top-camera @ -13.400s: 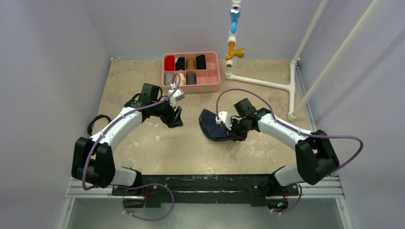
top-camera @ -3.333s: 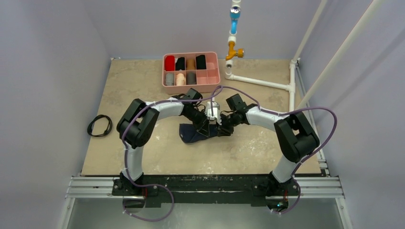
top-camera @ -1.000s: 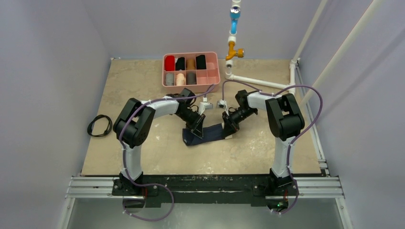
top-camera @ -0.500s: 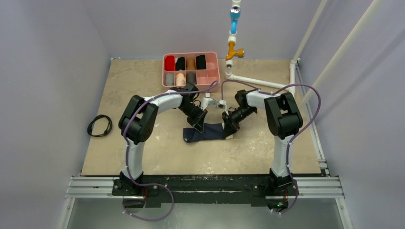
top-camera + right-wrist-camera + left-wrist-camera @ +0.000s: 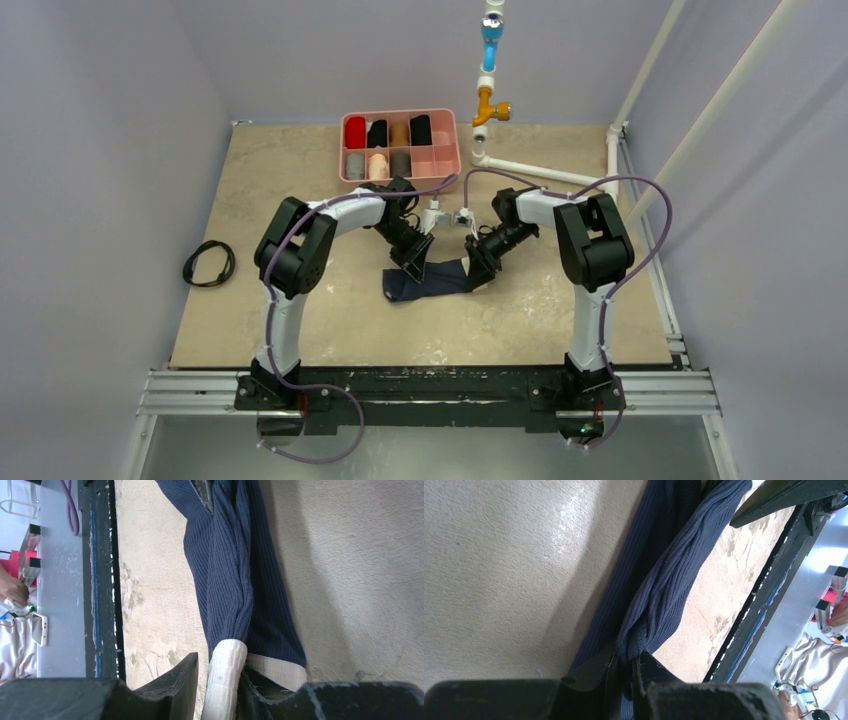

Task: Roll the underwear
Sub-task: Fold the underwear at the center of the board.

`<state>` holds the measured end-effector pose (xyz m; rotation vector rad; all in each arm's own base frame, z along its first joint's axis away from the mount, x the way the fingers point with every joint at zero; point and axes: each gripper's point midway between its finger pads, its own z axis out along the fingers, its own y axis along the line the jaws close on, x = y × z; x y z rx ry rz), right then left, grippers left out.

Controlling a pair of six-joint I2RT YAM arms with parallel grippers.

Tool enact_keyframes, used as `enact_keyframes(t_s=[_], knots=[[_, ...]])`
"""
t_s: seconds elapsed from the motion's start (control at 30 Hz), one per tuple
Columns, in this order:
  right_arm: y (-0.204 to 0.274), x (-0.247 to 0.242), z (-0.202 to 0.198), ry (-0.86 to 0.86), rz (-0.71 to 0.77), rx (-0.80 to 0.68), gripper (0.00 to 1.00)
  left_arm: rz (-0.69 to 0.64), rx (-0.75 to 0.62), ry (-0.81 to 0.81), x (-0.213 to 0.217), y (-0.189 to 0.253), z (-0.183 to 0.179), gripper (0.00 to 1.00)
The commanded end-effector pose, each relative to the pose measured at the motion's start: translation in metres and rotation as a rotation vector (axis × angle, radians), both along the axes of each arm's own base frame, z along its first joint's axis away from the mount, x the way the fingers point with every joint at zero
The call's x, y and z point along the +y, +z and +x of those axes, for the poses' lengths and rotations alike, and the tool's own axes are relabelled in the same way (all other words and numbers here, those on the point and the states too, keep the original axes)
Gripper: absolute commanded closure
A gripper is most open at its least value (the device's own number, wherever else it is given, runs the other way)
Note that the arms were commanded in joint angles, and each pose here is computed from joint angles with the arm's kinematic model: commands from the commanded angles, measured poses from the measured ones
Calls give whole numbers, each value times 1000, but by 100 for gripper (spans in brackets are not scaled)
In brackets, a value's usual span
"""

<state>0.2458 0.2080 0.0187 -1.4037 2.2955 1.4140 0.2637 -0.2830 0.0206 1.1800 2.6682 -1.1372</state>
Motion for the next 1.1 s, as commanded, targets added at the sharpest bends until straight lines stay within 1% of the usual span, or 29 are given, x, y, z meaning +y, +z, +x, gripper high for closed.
enact_keyframes(t_s=[0.0, 0.17, 0.3, 0.37, 0.6, 0.8, 1.07], knots=[[-31, -23, 15, 6, -122, -62, 68, 32, -6, 10, 2, -2, 5, 90], [-31, -25, 16, -24, -118, -35, 68, 33, 3, 25, 0, -4, 6, 90], [-38, -29, 15, -38, -138, -6, 71, 44, 3, 39, 1, -7, 7, 90], [-41, -30, 15, -48, -149, 11, 73, 47, 2, 46, 1, -8, 7, 87], [-50, -34, 18, -78, -178, 37, 79, 42, 3, 64, 0, -3, 8, 66], [-52, -35, 19, -87, -192, 42, 80, 70, -25, 67, 6, 1, 10, 57], [-54, -36, 20, -95, -201, 44, 81, 44, -107, 106, 8, 18, 23, 37]])
